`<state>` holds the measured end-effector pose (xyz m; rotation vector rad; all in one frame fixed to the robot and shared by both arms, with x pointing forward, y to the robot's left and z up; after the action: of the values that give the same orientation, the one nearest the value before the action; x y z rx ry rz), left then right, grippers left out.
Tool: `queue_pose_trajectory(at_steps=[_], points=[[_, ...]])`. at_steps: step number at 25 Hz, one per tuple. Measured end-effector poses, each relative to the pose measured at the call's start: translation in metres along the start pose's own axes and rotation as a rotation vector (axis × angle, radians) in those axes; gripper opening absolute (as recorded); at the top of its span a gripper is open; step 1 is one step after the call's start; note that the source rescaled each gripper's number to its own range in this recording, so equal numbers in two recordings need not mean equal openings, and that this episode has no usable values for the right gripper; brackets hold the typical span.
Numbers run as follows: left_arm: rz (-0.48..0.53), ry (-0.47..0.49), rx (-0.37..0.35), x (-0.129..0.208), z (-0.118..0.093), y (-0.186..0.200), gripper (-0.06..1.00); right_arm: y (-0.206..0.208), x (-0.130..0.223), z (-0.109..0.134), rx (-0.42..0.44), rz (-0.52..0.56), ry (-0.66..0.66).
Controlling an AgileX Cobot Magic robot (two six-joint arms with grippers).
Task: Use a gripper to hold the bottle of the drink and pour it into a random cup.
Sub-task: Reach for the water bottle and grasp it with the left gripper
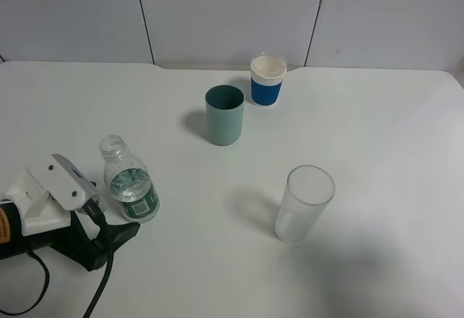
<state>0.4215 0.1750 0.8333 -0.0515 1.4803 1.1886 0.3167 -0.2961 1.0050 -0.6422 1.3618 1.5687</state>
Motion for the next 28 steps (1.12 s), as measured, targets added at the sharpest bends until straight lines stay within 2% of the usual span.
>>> queue_pose_trajectory(at_steps=[3, 11, 18, 28], points=[[-0.009, 0.005, 0.016, 0.001, -0.003, -0.007, 1.00, 0.000, 0.000, 0.000, 0.000, 0.000, 0.000], [-0.109, 0.034, 0.030, -0.006, -0.007, -0.022, 1.00, 0.000, 0.000, 0.000, 0.000, 0.000, 0.000], [-0.216, 0.042, 0.009, -0.023, -0.003, -0.022, 1.00, 0.000, 0.000, 0.000, 0.000, 0.000, 0.000], [-0.224, 0.042, 0.009, -0.024, -0.003, -0.022, 1.00, 0.000, 0.000, 0.000, 0.000, 0.000, 0.000]])
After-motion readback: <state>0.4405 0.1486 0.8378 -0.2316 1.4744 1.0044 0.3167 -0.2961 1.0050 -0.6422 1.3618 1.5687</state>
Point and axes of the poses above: a point on each arm's last joint axis where the gripper is mounted, y pointing back along that axis away from the gripper, z along the wrist's bending axis when the last joint is at zero, x = y × z, the point moved 9 cm from there along -y, pointing out along that axis toward the gripper, and after that the axes turned 13 degrees about -y, right-handed, at the moved point
